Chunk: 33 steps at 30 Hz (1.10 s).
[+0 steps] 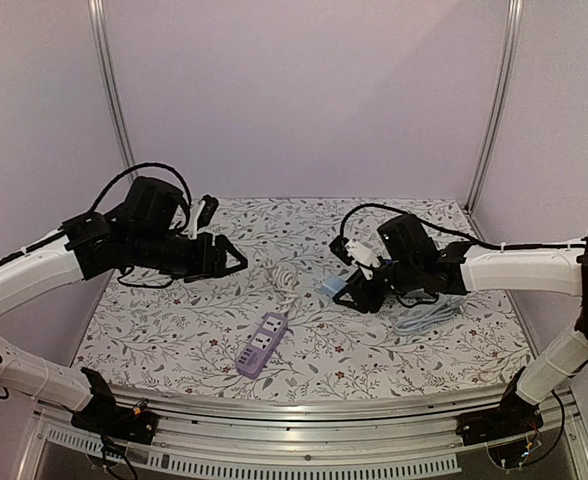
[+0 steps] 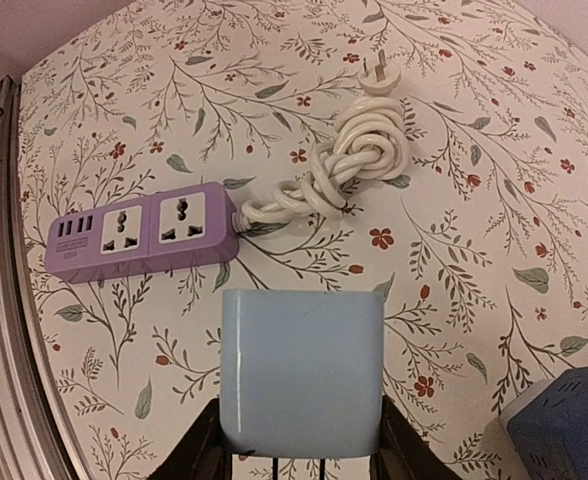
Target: Insert the plug
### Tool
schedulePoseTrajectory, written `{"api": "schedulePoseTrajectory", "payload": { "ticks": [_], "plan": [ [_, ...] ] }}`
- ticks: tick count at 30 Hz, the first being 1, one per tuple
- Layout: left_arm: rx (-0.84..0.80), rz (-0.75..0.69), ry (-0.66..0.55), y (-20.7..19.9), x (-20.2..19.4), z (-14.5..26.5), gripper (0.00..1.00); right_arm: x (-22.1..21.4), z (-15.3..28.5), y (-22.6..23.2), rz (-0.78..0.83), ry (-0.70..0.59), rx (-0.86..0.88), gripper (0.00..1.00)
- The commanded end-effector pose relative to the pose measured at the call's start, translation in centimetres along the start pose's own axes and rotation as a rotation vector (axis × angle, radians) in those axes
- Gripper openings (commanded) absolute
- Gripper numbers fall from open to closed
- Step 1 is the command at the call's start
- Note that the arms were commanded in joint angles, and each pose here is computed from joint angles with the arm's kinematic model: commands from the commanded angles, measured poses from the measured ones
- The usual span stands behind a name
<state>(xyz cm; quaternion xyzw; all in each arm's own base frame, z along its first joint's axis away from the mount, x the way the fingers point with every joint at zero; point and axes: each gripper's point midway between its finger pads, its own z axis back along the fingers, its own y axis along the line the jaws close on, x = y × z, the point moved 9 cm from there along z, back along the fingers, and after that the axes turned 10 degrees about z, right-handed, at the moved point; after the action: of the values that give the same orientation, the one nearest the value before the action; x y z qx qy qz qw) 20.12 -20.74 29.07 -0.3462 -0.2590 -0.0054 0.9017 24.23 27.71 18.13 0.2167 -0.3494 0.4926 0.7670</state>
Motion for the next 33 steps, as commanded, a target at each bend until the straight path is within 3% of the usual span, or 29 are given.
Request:
{"api": "schedulePoseTrajectory", "payload": {
  "ticks": [1, 10, 18, 28, 33],
  "plan": [
    [-0.054, 0.007, 0.087, -1.7, 0.1, -1.0, 0.66, 2.6, 3.2, 0.3, 0.002, -0.060, -0.029, 0.00],
    [-0.187, 0.009, 0.172, -6.5, 1.4, -3.7, 0.67, 7.0, 8.0, 0.3, 0.039, -0.171, -0.073, 0.00],
    [-0.307, 0.160, 0.380, -10.0, 1.8, -7.7, 0.64, 9.2, 10.2, 1.5, 0.092, -0.236, -0.110, 0.00],
    [-0.443, 0.215, 0.407, -12.5, 2.9, -7.5, 0.62, 9.9, 10.0, 3.5, 0.147, -0.244, -0.096, 0.00],
    [-0.450, 0.225, 0.421, -12.4, 2.9, -7.6, 0.55, 10.2, 9.9, 3.7, 0.165, -0.253, -0.085, 0.00]
  ]
}}
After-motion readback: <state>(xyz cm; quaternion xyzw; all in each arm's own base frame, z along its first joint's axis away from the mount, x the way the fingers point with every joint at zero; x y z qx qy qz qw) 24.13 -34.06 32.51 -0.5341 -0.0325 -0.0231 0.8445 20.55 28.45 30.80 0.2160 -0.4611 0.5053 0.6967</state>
